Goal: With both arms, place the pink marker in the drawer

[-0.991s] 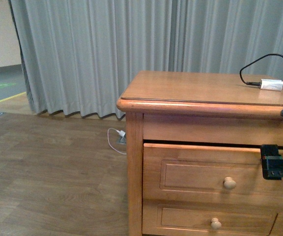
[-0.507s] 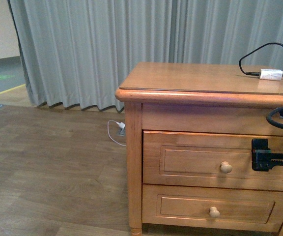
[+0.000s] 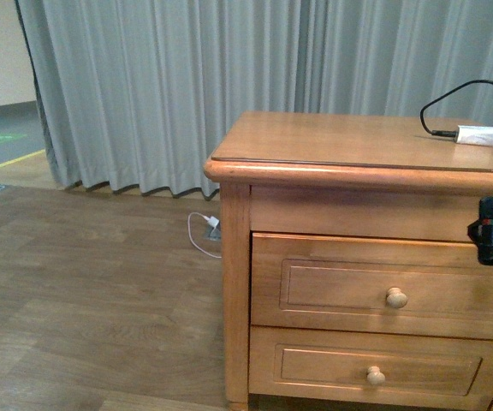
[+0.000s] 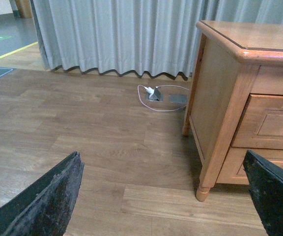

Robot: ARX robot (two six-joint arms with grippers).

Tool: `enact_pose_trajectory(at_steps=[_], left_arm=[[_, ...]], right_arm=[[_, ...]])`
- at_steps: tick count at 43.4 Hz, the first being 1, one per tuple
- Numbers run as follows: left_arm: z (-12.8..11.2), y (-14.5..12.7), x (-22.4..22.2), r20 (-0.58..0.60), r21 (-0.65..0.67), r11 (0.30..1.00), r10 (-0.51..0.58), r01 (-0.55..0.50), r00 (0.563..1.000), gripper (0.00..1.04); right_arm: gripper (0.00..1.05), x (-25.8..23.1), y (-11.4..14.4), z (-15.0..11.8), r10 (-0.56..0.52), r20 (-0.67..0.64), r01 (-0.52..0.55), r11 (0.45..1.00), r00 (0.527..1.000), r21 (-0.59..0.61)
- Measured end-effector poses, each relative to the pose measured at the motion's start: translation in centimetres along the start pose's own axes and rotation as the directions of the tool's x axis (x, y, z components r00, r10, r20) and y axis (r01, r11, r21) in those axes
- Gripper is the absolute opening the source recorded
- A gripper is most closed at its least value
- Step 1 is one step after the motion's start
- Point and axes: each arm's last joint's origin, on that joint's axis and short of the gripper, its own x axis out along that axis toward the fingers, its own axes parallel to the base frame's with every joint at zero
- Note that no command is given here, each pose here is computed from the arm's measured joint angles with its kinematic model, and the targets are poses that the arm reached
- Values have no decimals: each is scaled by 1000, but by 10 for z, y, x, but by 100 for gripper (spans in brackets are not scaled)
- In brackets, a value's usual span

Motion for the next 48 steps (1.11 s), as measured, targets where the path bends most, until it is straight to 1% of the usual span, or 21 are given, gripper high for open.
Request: enact_pose_trajectory(at_steps=[8,14,18,23,26,34,36,38,39,40,41,42,43,48], left_arm=[[0,0,0,0,0,1000,0,0,1000,99],[0,0,0,0,0,1000,0,0,1000,99],[0,0,0,0,0,1000,0,0,1000,99],[0,0,0,0,0,1000,0,0,1000,99],[0,0,0,0,0,1000,0,0,1000,99],[0,0,0,0,0,1000,0,0,1000,99],[0,0,0,0,0,1000,0,0,1000,99],[0,0,0,0,0,1000,0,0,1000,99],[0,0,0,0,0,1000,0,0,1000,99],[0,0,0,0,0,1000,0,0,1000,99],[0,0,0,0,0,1000,-1,1,1000,99],[0,0,0,0,0,1000,-1,1,1000,99],[0,0,0,0,0,1000,0,0,1000,99],[0,0,0,0,0,1000,0,0,1000,99]], right_arm=[[96,-55,2,24,-6,-24,6,1000,1000,11],[96,-106,6,46,-2,15,2,1000,1000,19],[96,-134,7,54,-26,31,25,999,999,37],[96,-167,2,57,-121,56,116,990,991,81],[96,-179,0,56,-148,90,137,983,985,121],[96,-181,0,55,-149,96,134,981,984,143],[92,-180,0,52,-96,148,79,990,984,117],[83,-180,1,44,-26,258,11,998,966,58],[78,-181,2,39,-4,307,-5,1000,952,27],[74,-183,3,36,1,335,-4,1000,942,10],[68,-184,3,30,5,364,-4,1000,931,-5],[65,-186,4,26,7,376,-3,1000,926,-13],[60,-187,5,20,10,385,-2,1000,923,-21],[41,-188,8,-4,7,374,5,999,927,-33]])
